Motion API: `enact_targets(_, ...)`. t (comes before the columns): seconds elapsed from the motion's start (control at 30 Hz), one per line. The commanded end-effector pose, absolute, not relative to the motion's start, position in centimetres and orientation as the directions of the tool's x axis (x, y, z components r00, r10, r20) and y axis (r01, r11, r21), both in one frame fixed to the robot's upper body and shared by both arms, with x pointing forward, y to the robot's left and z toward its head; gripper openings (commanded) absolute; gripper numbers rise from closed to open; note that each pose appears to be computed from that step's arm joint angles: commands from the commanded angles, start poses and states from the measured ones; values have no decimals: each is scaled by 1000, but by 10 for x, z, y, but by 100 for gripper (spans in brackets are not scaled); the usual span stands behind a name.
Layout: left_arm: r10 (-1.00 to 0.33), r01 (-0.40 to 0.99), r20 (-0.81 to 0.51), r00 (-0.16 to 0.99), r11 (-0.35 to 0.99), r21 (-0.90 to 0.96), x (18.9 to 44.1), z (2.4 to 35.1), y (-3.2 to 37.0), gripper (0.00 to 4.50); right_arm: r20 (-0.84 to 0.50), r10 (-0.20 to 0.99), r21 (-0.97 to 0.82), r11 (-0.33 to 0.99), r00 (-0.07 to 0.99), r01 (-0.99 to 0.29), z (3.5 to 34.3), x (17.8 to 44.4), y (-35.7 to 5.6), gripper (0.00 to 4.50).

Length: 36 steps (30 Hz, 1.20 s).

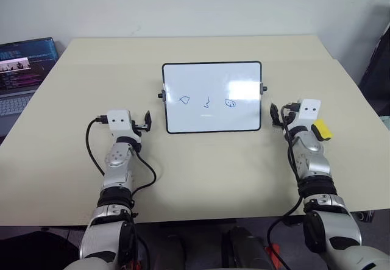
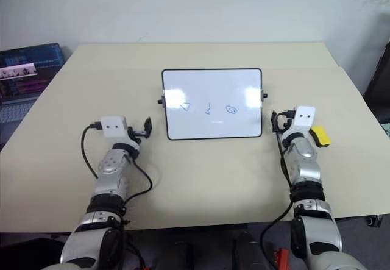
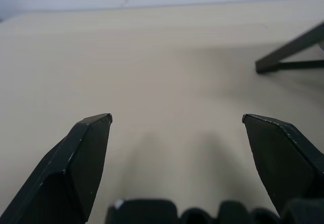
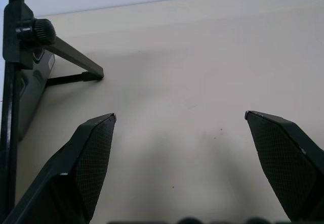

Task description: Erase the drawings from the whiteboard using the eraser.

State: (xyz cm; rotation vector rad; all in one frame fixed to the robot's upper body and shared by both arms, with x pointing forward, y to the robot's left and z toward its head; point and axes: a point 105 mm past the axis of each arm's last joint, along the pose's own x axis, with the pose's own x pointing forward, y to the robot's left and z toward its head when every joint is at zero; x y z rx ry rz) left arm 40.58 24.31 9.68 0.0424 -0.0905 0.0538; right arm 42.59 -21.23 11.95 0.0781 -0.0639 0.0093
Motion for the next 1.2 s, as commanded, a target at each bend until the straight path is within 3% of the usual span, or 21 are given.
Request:
enact_targets(0.03,11,-15,120,993,999,29,408,106,236,450,99,32,79,996,995,-40,130,430,-204,449)
enact_targets(0.13,57,-55,128,990,998,-21,407,108,243,450,96,36,85,995,995,-44,132,435,-203,449)
enact_targets(0.3,18,-19,77,997,1000,11,406,94,234,450,94,22,91,995,995,-30,130,438,-209,449)
enact_targets(0.57,23,-22,111,994,1000,-8,402,101,231,450,93,37,59,997,995,-43,129,429,-217,449)
enact_targets(0.7,-163,153,212,963,986,64,381,140,230,450,82,124,34,991,989,-128,141,421,-210,449)
enact_targets(0.8,-366,343,159,917,926,157,352,157,225,450,84,130,12,991,988,-131,154,412,-222,449)
enact_targets(0.9,-573,562,104,813,818,121,327,183,208,450,97,123,23,992,988,-126,170,403,-234,449)
enact_targets(1.03,-830,834,154,537,550,54,310,237,163,450,100,150,-4,989,984,-151,192,384,-241,449)
enact_targets(1.13,-953,951,25,301,302,69,312,223,106,450,87,107,-33,994,990,-104,207,368,-255,449)
enact_targets(1.2,-968,966,-38,247,243,83,319,206,78,450,58,44,-45,998,997,-41,211,361,-270,449)
